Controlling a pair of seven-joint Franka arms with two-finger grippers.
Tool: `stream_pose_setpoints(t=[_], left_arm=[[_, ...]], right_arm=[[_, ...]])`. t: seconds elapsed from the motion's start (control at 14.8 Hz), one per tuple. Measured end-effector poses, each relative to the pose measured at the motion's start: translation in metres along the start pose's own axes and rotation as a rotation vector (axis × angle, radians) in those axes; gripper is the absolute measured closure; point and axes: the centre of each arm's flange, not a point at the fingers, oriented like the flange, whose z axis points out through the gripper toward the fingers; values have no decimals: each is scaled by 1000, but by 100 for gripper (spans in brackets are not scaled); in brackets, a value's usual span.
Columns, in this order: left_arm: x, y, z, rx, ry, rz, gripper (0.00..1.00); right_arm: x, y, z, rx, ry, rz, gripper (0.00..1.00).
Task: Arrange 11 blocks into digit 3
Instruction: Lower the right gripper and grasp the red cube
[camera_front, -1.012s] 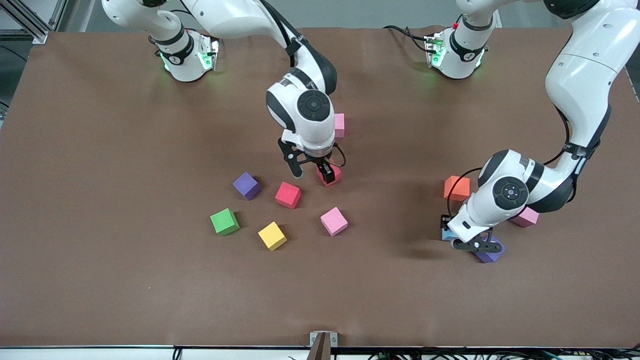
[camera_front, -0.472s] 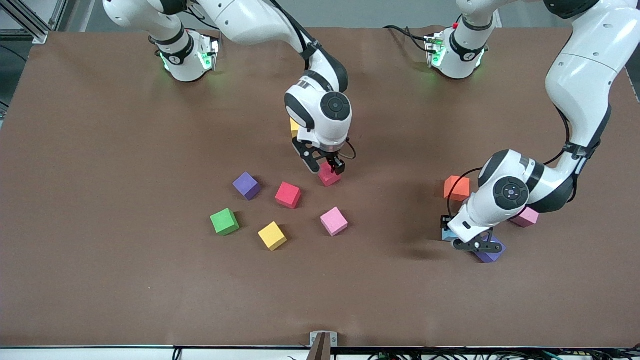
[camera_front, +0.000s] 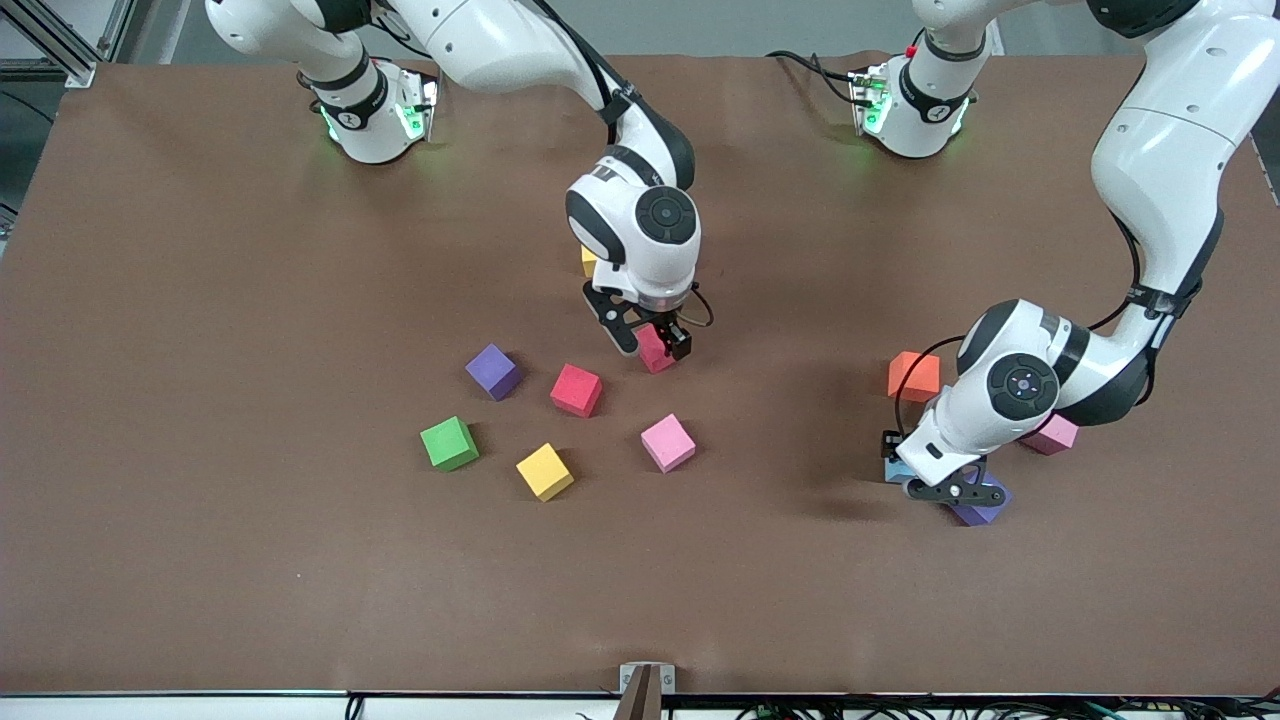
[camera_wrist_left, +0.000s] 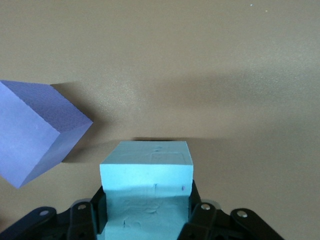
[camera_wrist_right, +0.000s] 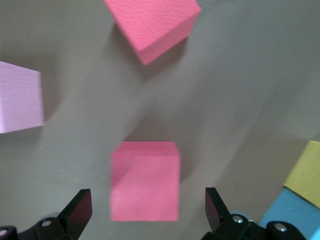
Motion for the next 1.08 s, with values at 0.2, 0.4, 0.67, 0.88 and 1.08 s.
stream_pose_setpoints(t=[0.2, 0.4, 0.67, 0.88, 1.08], left_arm=[[0, 0, 0, 0, 0, 0, 39], [0, 0, 0, 0, 0, 0, 39], [0, 0, 0, 0, 0, 0, 39], [0, 0, 0, 0, -1, 0, 39], [0, 0, 0, 0, -1, 1, 39]], right_arm=[[4, -3, 9, 18, -2, 6, 0], [6, -3, 24, 10, 4, 8, 0], [7, -3, 28, 5, 6, 9, 4], [8, -2, 32, -1, 8, 10, 18], [5, -2, 38, 4, 6, 9, 25]])
